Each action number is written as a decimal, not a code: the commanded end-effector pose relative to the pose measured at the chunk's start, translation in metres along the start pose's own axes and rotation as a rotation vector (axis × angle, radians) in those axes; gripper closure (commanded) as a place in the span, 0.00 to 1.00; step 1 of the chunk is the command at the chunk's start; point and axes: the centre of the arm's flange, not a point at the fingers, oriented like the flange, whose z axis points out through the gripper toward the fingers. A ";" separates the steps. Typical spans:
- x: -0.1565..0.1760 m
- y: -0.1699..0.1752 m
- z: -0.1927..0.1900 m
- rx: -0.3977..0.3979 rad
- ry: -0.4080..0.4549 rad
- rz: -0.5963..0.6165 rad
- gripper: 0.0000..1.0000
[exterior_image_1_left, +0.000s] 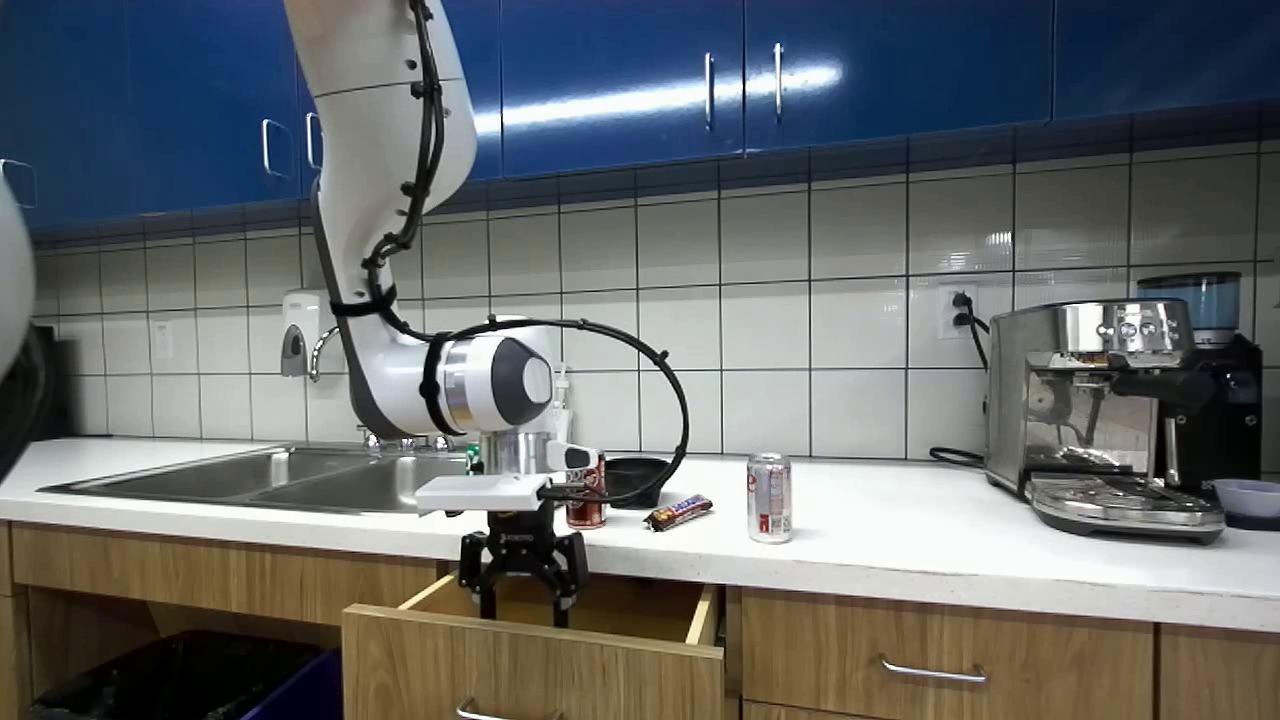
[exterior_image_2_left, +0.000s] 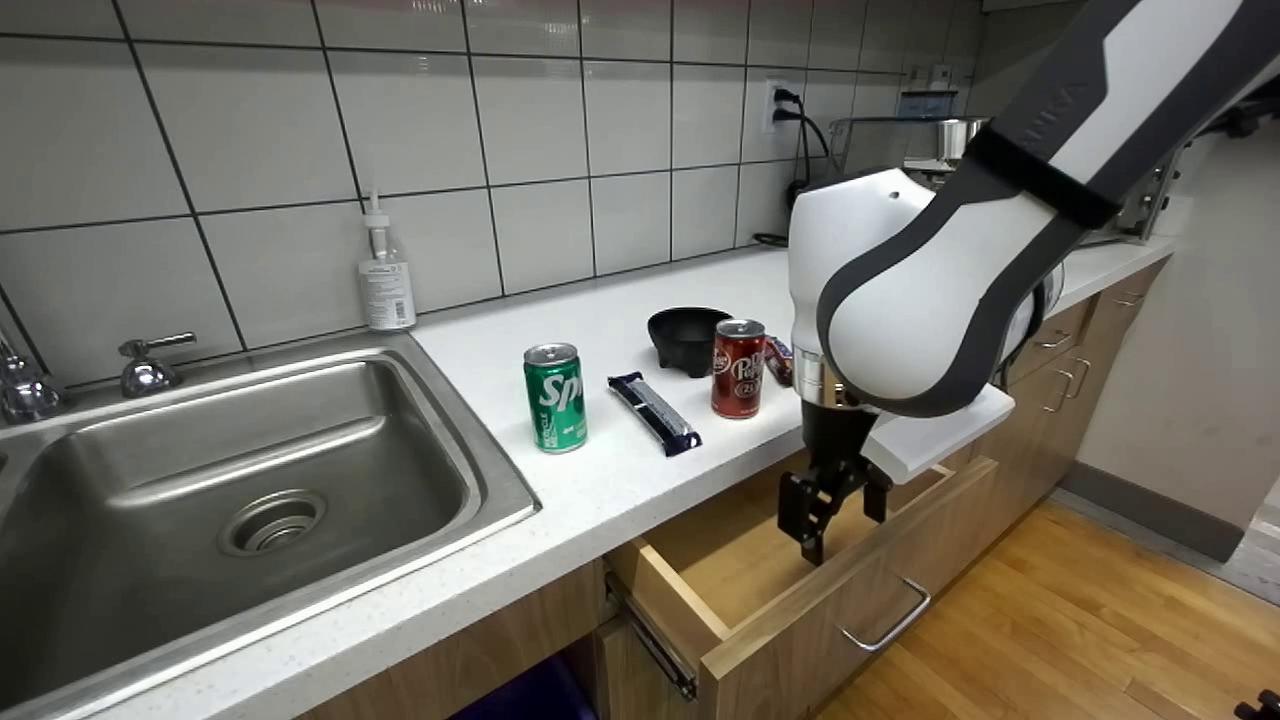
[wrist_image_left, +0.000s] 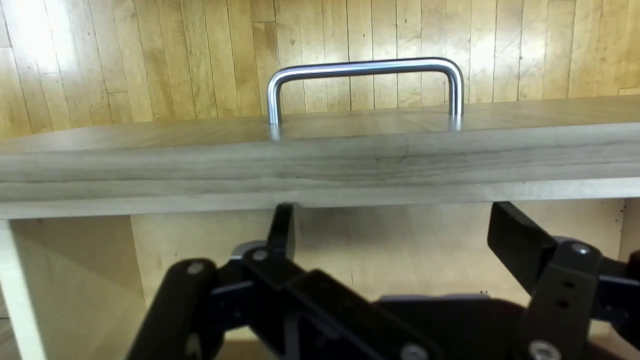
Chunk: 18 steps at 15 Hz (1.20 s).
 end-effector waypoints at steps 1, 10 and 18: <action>0.008 0.008 -0.001 0.001 -0.003 -0.009 0.00; -0.001 0.005 -0.001 0.016 -0.028 -0.025 0.00; -0.012 0.005 -0.004 0.029 -0.049 -0.016 0.00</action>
